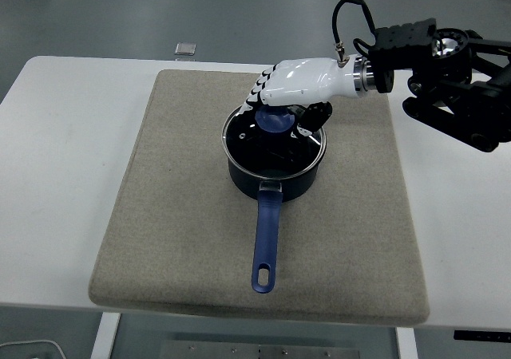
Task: Lift the pot lid and place it to the right of the pot.
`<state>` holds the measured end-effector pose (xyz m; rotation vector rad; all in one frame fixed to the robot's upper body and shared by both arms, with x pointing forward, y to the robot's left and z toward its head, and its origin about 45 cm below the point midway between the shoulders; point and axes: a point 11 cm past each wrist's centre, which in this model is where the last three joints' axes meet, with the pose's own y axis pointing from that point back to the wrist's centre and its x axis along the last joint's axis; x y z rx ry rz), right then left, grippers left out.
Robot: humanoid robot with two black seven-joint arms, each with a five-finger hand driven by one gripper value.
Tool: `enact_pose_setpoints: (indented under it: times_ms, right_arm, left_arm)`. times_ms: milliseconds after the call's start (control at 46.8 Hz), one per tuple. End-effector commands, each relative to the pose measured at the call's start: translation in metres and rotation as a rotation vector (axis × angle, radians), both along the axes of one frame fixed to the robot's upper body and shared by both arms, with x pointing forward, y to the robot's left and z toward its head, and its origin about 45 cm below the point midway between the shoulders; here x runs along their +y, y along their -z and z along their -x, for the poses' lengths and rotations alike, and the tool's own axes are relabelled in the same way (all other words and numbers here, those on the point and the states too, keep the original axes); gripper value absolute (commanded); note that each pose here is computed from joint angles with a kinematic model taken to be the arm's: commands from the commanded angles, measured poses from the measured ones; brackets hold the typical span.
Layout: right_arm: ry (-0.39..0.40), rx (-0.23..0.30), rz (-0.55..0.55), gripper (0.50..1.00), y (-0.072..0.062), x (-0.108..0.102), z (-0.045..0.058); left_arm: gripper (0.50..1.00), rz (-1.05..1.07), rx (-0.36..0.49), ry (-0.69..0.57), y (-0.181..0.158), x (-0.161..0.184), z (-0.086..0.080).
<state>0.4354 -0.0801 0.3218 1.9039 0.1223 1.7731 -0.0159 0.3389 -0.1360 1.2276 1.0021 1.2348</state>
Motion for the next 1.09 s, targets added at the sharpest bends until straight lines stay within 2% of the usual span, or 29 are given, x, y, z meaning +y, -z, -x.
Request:
enact_pose_setpoints:
  times_ms: [0,43,85,299,342,406,491,897,1068]
  right_arm:
    - [0.001,0.004,0.001,0.801,0.002,0.000,0.000]
    - [0.001,0.006,0.001,0.793,0.003,-0.001,0.001]
    - [0.002,0.009,0.001,0.760,0.004,-0.001,0.001]
    - [0.001,0.014,-0.002,0.711,0.006,0.001,0.002]
    - [0.001,0.014,-0.002,0.662,0.006,0.001,0.002]
    - [0.001,0.015,-0.002,0.627,0.005,0.001,0.001]
    - [0.005,0.015,0.001,0.501,0.005,0.000,0.001]
    - [0.001,0.022,0.018,0.500,0.002,0.004,0.001]
    - [-0.001,0.010,0.024,0.500,-0.006,0.006,-0.001]
  left_arm:
    - [1.000,-0.001,0.000,-0.001,0.000,0.000,0.000]
    - [1.000,-0.001,0.000,0.001,0.000,0.000,0.000]
    - [1.000,-0.001,0.000,-0.001,0.000,0.000,0.000]
    - [1.000,0.001,-0.002,-0.001,0.000,0.000,0.000]
    - [1.000,-0.001,0.000,-0.001,0.000,0.000,0.000]
    - [1.000,-0.001,0.000,0.001,0.000,0.000,0.000]
    - [1.000,-0.001,0.000,-0.001,0.000,0.000,0.000]
    - [1.000,0.001,0.000,-0.001,0.000,0.000,0.000]
    - [1.000,0.001,-0.001,-0.001,0.000,0.000,0.000]
